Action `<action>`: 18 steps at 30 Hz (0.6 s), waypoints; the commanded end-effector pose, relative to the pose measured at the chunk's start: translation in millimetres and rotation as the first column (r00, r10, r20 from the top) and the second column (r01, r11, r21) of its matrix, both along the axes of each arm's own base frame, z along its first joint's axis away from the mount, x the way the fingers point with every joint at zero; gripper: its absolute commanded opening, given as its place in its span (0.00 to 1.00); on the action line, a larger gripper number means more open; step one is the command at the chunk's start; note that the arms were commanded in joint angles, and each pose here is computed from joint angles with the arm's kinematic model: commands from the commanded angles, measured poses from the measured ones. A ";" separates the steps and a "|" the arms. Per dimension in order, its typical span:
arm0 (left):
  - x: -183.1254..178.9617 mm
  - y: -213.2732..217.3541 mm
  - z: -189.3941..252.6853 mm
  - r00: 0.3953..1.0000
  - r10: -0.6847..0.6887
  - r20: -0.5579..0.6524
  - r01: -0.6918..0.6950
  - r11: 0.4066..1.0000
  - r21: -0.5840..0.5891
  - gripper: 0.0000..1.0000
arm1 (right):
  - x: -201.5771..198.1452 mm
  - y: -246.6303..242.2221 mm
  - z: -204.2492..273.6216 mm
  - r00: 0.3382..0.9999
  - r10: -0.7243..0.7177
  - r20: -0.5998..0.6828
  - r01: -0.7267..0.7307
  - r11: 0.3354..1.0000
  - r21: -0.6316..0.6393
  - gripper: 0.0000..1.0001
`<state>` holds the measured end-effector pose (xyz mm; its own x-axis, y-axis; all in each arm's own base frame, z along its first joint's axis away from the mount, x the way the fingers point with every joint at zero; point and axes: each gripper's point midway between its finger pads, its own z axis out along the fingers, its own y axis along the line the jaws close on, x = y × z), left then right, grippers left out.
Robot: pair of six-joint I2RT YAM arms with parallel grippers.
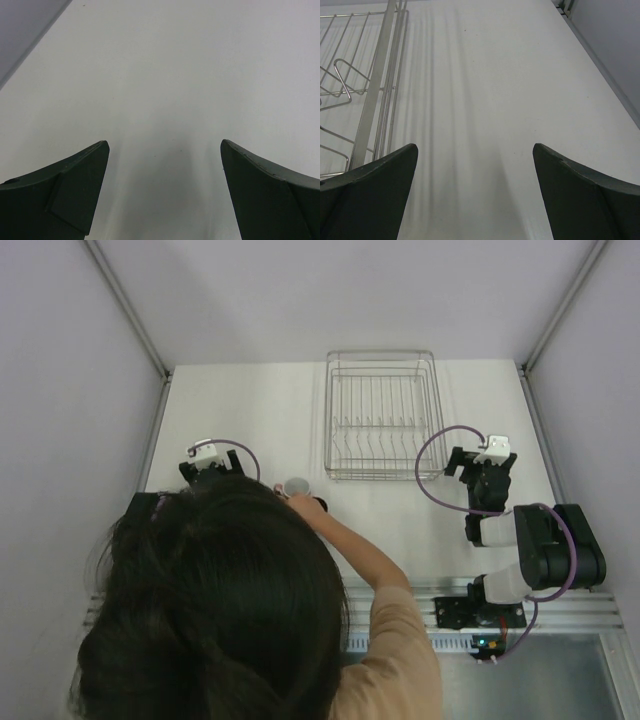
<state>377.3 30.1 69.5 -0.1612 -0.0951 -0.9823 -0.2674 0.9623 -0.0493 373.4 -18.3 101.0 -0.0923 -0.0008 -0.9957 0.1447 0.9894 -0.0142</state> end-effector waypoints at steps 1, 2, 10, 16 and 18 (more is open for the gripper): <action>5.9 -0.5 17.3 0.998 0.001 0.056 -0.001 1.000 0.006 0.99 | 6.2 5.9 18.6 0.998 0.021 0.063 -0.021 1.000 0.011 0.99; 5.9 -0.5 17.3 0.998 0.001 0.056 -0.001 1.000 0.008 0.99 | 6.2 6.1 18.6 0.998 0.022 0.063 -0.023 1.000 0.011 0.99; 5.5 -0.2 17.1 0.998 0.002 0.056 -0.003 1.000 0.008 0.99 | 6.2 6.4 18.6 0.998 0.022 0.063 -0.023 1.000 0.009 0.99; 6.0 -0.5 17.1 0.998 0.001 0.056 -0.001 1.000 0.008 0.99 | 6.2 6.1 18.6 0.998 0.022 0.063 -0.023 1.000 0.009 0.99; 5.5 -0.4 16.5 0.999 0.001 0.055 -0.001 1.000 0.008 0.99 | 6.1 5.8 18.6 0.998 0.021 0.063 -0.021 1.000 0.009 0.99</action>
